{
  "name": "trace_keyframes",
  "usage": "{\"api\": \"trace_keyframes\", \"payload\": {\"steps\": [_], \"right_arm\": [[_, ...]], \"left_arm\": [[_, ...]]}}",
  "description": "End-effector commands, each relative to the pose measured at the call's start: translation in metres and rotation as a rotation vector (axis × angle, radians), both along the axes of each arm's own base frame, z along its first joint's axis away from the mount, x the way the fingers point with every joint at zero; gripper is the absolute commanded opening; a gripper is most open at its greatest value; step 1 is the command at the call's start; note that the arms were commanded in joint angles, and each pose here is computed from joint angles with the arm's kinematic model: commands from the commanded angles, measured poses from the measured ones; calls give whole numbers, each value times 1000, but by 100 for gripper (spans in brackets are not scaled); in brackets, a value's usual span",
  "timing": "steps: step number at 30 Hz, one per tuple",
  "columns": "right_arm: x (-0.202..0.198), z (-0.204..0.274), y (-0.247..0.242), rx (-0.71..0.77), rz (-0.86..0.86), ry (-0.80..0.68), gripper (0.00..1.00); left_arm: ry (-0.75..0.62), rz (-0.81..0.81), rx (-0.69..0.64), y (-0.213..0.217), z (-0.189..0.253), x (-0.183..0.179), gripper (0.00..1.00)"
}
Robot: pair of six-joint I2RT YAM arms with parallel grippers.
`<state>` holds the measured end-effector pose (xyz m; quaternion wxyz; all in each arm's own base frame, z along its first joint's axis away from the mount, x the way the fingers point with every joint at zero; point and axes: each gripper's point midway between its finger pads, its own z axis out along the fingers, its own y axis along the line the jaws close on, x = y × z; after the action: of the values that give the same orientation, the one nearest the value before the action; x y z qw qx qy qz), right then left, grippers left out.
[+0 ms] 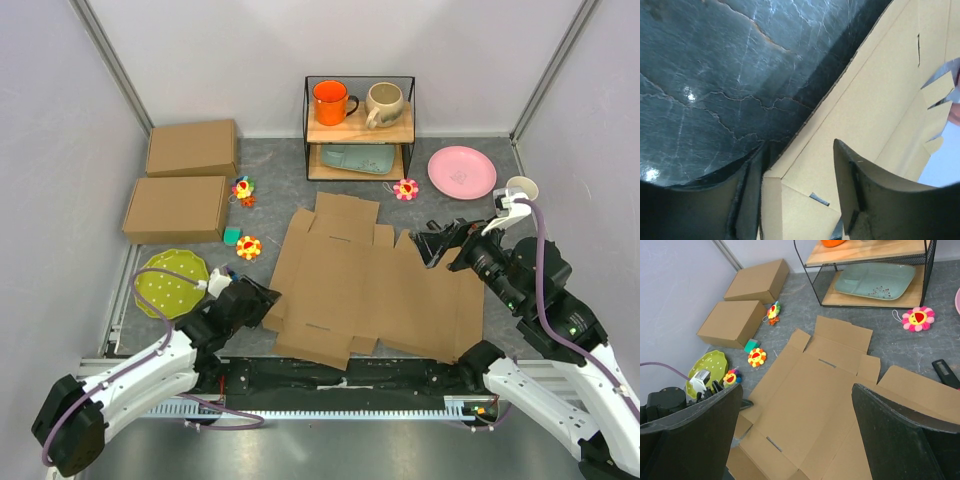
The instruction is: Fold the paper box
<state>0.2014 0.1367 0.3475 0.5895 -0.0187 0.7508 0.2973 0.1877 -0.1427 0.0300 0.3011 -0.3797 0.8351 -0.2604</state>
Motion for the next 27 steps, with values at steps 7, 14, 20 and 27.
{"api": "trace_keyframes", "payload": {"steps": [7,14,20,27], "right_arm": [[-2,7,-2,19,-5,-37,98],[-7,25,-13,-5,-26,-84,98],[-12,73,-46,-72,-135,-192,98],[-26,108,-54,-4,-142,-260,98]], "left_arm": [[-135,-156,-14,-16,19,1,7],[-395,-286,62,-26,124,21,2],[-681,-489,145,-50,277,31,2],[-956,-808,-10,-101,439,-1,2]]}}
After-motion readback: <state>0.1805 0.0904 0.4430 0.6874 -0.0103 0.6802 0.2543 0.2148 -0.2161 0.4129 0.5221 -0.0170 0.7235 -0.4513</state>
